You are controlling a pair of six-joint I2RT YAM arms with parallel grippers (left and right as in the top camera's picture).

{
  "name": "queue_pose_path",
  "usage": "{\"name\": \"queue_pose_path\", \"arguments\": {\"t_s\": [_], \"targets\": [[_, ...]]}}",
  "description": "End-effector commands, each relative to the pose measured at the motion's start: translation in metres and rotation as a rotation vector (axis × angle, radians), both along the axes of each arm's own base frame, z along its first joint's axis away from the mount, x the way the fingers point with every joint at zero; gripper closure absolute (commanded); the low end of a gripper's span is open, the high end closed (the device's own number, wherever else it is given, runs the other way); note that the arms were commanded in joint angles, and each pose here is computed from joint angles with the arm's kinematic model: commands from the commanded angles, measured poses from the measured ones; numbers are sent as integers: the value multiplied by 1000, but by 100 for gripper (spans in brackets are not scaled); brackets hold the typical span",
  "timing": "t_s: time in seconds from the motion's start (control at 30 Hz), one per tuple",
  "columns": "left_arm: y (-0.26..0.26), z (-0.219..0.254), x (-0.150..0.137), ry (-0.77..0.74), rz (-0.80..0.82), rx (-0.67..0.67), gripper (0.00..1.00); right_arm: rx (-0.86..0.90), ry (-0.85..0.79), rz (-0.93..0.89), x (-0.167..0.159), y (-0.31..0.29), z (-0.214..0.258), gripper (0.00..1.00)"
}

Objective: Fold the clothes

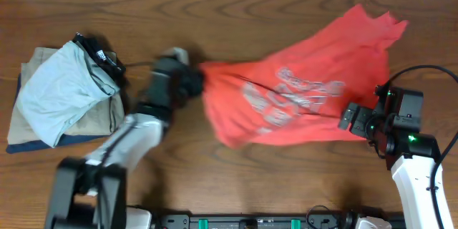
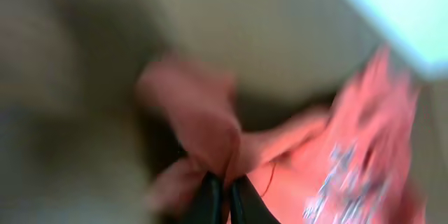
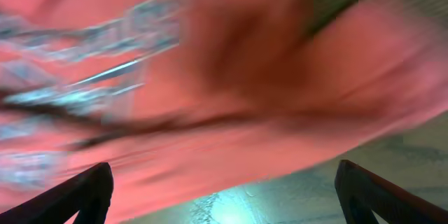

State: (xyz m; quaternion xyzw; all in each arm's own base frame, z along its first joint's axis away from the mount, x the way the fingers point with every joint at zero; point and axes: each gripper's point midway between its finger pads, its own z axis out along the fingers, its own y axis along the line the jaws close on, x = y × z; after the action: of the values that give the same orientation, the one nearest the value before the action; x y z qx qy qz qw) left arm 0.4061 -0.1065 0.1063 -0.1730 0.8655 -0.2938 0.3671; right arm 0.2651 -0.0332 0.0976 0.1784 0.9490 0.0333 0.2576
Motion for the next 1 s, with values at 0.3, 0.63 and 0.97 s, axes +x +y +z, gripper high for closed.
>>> {"name": "queue_pose_path", "arguments": {"t_s": [0.3, 0.63, 0.97], "targets": [[12, -26, -77, 445, -67, -124, 2, -15, -1, -26, -1, -5, 3, 1], [-52, -78, -164, 702, -273, 21, 2, -14, 3, -26, -2, -5, 2, 1], [-78, -111, -149, 650, -258, 123, 50, -12, 16, -25, -5, -4, 1, 1]]}}
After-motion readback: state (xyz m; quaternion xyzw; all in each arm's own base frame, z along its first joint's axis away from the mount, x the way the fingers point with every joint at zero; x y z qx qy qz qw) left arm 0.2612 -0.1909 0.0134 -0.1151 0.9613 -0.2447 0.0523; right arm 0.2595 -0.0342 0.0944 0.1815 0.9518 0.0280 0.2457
